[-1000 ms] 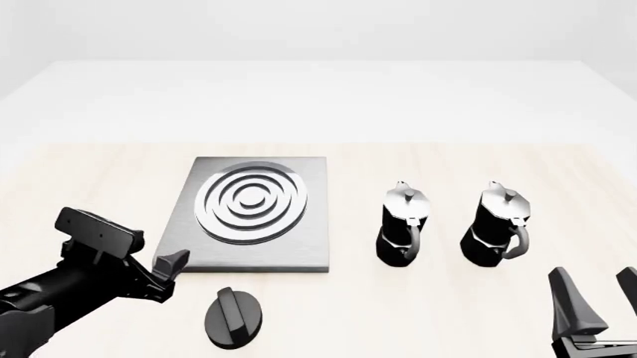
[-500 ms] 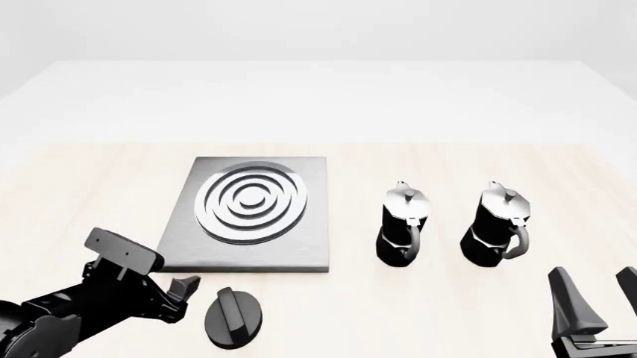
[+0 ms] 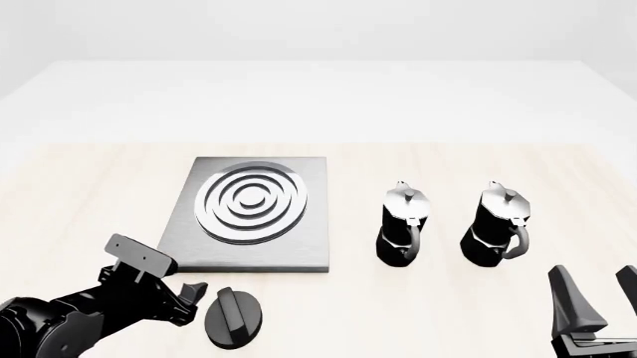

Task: Turn off the stove.

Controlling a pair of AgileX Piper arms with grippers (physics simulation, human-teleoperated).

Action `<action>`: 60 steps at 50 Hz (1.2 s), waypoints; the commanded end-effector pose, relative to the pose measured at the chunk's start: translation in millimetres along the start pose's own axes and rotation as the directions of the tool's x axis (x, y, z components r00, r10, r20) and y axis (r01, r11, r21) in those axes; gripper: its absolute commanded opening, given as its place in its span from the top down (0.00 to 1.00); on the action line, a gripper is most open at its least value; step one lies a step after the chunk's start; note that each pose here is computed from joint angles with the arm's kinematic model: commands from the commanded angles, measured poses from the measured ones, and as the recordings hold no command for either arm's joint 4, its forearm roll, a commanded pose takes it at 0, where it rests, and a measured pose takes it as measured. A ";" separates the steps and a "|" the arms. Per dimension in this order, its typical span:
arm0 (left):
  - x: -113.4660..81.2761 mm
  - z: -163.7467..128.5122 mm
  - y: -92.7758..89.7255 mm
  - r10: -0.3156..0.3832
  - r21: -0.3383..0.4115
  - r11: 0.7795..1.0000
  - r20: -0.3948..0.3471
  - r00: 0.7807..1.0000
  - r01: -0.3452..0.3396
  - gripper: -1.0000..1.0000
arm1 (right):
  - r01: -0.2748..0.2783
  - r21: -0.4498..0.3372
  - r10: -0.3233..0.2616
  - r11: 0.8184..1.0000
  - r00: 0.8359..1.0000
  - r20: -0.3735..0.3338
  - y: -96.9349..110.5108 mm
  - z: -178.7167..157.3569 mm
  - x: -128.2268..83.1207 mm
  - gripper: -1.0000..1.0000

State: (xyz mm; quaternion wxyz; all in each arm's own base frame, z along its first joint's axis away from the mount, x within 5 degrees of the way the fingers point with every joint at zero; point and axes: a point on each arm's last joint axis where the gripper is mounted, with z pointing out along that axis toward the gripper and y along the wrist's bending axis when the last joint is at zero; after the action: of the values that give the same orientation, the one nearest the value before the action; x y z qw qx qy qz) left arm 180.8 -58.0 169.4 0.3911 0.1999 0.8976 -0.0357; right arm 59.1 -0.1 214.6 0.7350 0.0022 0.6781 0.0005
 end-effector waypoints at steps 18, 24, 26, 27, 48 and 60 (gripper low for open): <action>14.2 27.0 -4.8 -0.012 0.015 1.000 -0.040 0.999 0.013 0.00 | -0.003 0.000 0.003 1.000 1.000 -0.001 0.0 0.3 -0.2 0.00; 9.4 29.9 -6.9 -0.002 0.024 1.000 -0.035 0.999 0.002 0.00 | -0.003 0.000 0.003 1.000 1.000 0.000 0.0 0.3 -0.2 0.00; 7.7 30.4 -8.1 0.002 0.028 1.000 -0.031 1.000 -0.001 0.00 | -0.003 0.001 0.003 1.000 1.000 -0.001 0.0 0.3 -0.1 0.00; 6.6 30.0 -8.5 0.002 0.029 1.000 -0.028 1.000 -0.001 0.00 | -0.004 0.001 0.004 1.000 1.000 0.000 -0.1 0.2 -0.2 0.00; -14.7 32.5 -18.0 0.041 0.062 0.997 0.020 0.999 -0.042 0.00 | -0.008 0.001 0.008 1.000 1.000 0.000 0.0 -1.0 0.0 0.00; -26.0 32.5 -21.1 0.064 0.072 0.995 0.040 0.997 -0.067 0.00 | -0.009 0.003 0.009 1.000 1.000 0.001 -0.2 -0.9 -0.1 0.00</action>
State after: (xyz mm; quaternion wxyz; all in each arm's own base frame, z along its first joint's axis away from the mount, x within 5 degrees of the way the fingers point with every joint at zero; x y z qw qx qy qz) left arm 199.0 -80.0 150.1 0.3804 0.2645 0.8854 -0.0376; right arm 58.4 -0.3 214.6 0.7351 0.0055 0.6780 0.0028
